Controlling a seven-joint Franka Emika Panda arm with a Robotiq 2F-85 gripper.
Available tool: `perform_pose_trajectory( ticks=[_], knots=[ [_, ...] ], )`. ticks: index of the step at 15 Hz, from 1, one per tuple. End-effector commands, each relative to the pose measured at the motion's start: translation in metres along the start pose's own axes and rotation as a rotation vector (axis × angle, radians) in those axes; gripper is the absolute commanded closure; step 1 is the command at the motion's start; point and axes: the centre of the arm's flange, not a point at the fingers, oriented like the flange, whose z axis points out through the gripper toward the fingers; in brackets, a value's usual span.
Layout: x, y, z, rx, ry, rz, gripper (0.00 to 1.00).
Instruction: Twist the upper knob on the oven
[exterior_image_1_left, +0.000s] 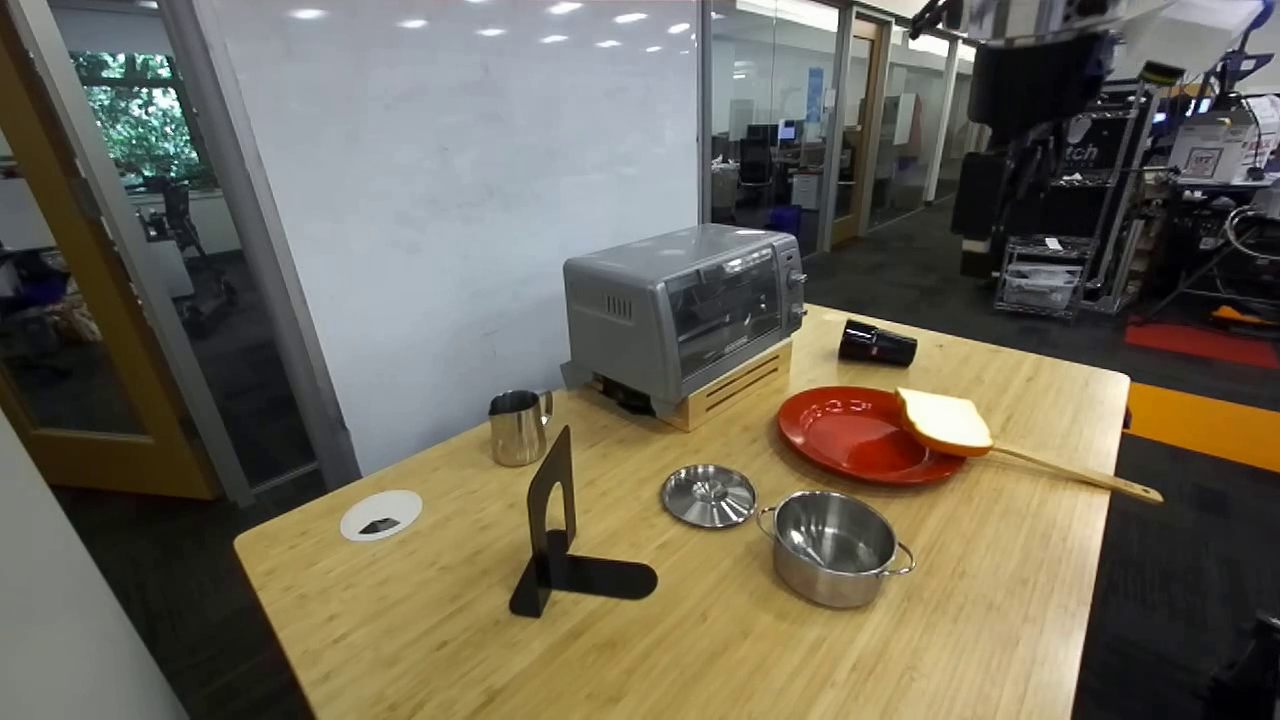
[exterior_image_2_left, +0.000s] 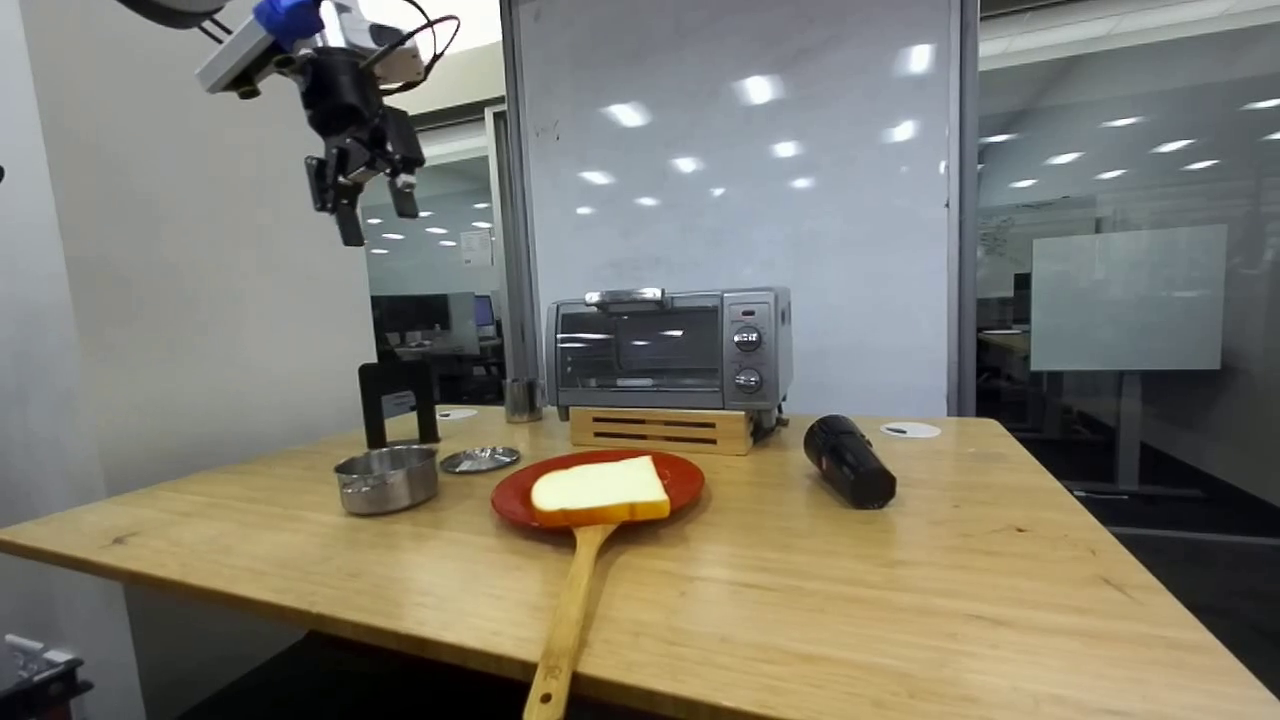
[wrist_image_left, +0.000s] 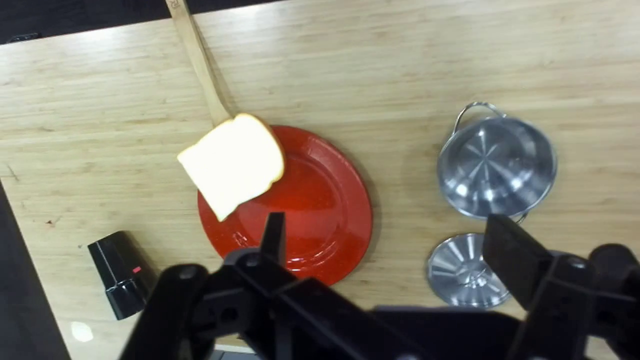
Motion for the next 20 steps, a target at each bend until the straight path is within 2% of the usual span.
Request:
perform_pose_trajectory(
  ticks=[1,5,11,18,19,20],
  knots=[
    [0.049,0.048,0.025,0.037,0.045,0.117,0.0],
    [0.093,0.095,0.052,0.139,0.151,0.294,0.0],
    [0.14,0.137,0.084,0.295,0.355,0.561,0.0],
    [0.145,0.188,0.119,0.366,0.48,0.814,0.0],
    [0.142,0.191,0.122,0.361,0.481,0.834,0.0],
    [0.141,0.183,0.113,0.351,0.462,0.785,0.0]
  ],
)
